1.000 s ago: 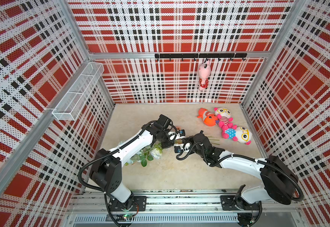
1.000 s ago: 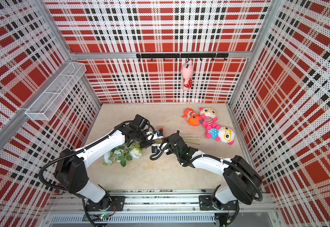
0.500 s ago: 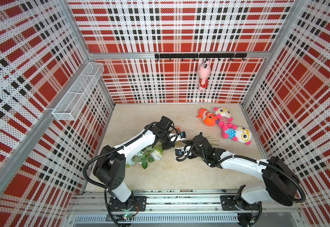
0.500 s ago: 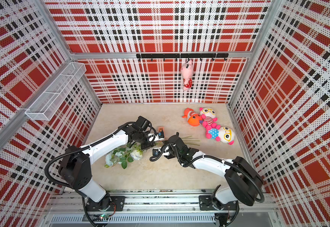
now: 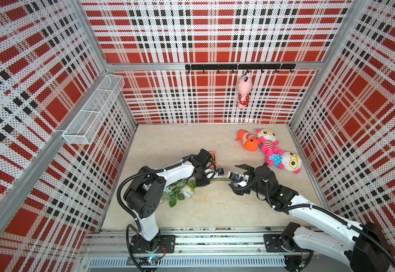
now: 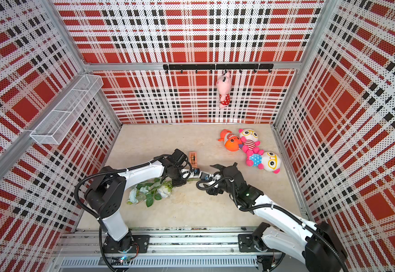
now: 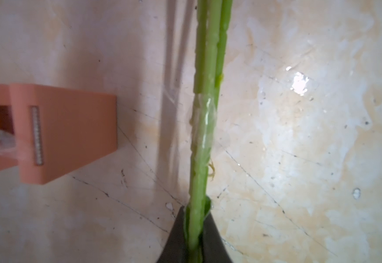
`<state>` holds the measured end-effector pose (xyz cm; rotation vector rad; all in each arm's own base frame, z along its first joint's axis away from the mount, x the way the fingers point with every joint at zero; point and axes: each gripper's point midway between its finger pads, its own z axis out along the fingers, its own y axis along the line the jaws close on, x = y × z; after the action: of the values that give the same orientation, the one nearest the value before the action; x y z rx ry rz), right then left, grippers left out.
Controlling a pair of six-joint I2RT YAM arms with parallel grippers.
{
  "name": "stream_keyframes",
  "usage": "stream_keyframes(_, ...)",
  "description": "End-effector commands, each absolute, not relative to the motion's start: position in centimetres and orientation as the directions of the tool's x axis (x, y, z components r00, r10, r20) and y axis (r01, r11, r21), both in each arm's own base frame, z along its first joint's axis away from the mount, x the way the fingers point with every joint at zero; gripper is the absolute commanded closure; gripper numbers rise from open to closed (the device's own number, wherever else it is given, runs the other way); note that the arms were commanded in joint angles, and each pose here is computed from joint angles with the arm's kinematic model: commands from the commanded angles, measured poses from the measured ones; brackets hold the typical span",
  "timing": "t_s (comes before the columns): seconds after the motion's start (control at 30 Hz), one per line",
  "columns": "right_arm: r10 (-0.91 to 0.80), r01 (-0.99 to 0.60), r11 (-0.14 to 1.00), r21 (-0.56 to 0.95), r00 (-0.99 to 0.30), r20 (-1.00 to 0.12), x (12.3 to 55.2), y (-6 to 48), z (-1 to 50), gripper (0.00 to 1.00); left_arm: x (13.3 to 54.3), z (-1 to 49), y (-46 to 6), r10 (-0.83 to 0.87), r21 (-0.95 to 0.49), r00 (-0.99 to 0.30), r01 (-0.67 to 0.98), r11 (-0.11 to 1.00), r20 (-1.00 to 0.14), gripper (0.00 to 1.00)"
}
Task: Wrap bouquets with tape
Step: Place the wrapped bouquet at the center of the board, then reset both arms
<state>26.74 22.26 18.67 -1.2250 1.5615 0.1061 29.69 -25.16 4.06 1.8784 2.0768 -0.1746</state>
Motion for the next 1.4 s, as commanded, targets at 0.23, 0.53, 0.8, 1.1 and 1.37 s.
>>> stream_keyframes(0.23,-0.267,-0.468,0.858,-0.209,-0.061,-0.962,31.6,16.0,23.1,0.00,31.1,4.8,-25.6,0.939,0.192,-0.060,0.973,0.132,-0.339,0.48)
stream_keyframes(0.53,-0.055,-0.304,0.953,0.001,-0.176,-0.983,35.0,12.2,22.2,0.00,34.9,13.2,-25.3,0.839,0.339,-0.106,0.882,0.327,-0.534,0.02)
stream_keyframes(0.8,0.022,-0.088,0.995,0.041,-0.205,-0.979,38.1,6.8,19.8,0.00,38.3,27.0,-4.7,-0.094,-0.104,-0.053,0.265,0.959,-0.994,0.02)
stream_keyframes(1.1,-0.107,-0.055,0.994,-0.097,-0.209,-0.972,41.0,5.7,17.1,0.00,35.2,19.7,6.6,-0.195,-0.189,-0.017,-0.180,0.965,-0.981,0.02)
stream_keyframes(1.37,-0.052,0.111,0.991,-0.073,-0.179,-0.982,39.8,2.3,17.4,0.00,37.3,18.0,3.7,-0.127,-0.129,0.019,-0.093,0.987,-0.992,0.02)
